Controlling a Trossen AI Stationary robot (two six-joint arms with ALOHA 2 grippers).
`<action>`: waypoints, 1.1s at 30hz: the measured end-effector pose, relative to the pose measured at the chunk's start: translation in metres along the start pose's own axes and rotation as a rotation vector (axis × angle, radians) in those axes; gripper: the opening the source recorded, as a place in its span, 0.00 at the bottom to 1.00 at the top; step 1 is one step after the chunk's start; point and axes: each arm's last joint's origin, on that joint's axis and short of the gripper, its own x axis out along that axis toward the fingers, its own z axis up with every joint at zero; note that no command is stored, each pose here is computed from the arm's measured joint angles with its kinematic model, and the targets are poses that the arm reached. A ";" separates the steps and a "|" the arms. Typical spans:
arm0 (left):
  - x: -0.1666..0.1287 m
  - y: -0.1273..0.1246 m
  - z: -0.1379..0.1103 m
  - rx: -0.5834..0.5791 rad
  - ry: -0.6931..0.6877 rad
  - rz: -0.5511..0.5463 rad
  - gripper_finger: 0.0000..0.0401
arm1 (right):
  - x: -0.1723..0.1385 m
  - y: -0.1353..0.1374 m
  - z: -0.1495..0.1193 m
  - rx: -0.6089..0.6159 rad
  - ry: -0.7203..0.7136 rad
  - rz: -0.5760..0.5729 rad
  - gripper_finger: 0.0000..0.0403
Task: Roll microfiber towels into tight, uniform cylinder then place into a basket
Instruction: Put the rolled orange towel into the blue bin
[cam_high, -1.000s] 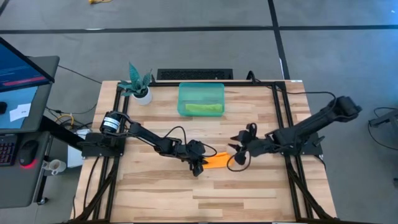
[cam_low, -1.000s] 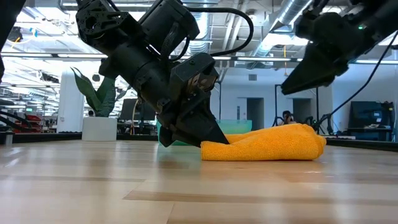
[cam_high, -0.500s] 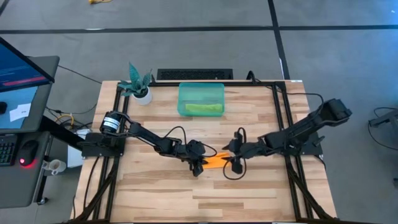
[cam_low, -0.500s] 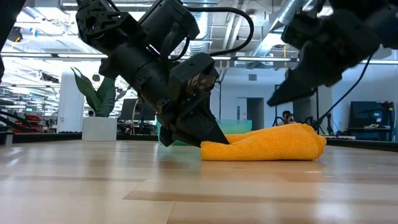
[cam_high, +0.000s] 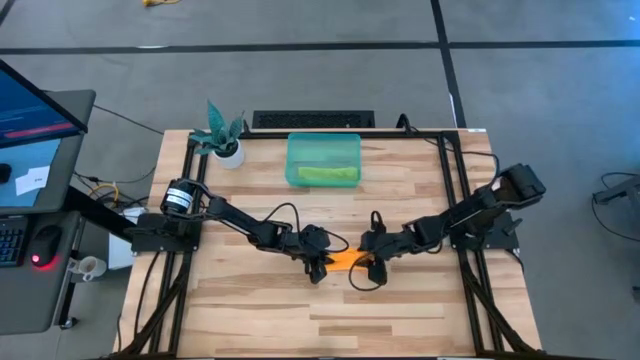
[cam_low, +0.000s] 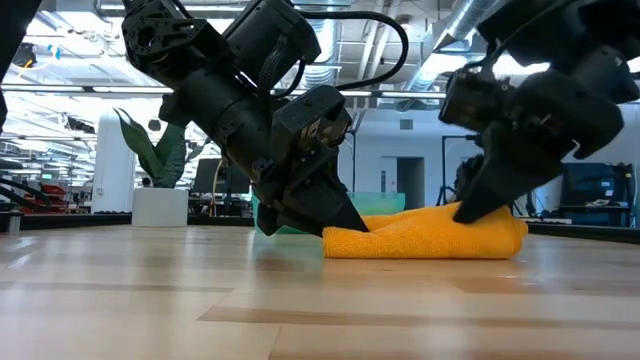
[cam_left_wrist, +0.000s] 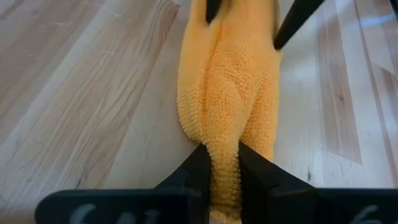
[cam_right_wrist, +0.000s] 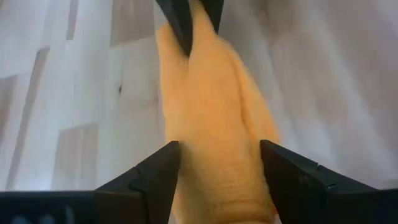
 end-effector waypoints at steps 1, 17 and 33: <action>0.000 0.000 0.000 0.000 0.001 0.000 0.09 | 0.002 -0.001 -0.001 0.015 0.017 0.015 0.61; 0.000 0.001 0.001 0.075 -0.002 -0.002 0.09 | 0.010 -0.013 -0.007 0.146 0.156 0.103 0.36; -0.020 0.021 0.026 0.190 0.044 -0.119 0.09 | 0.011 -0.011 0.016 0.040 0.153 0.154 0.11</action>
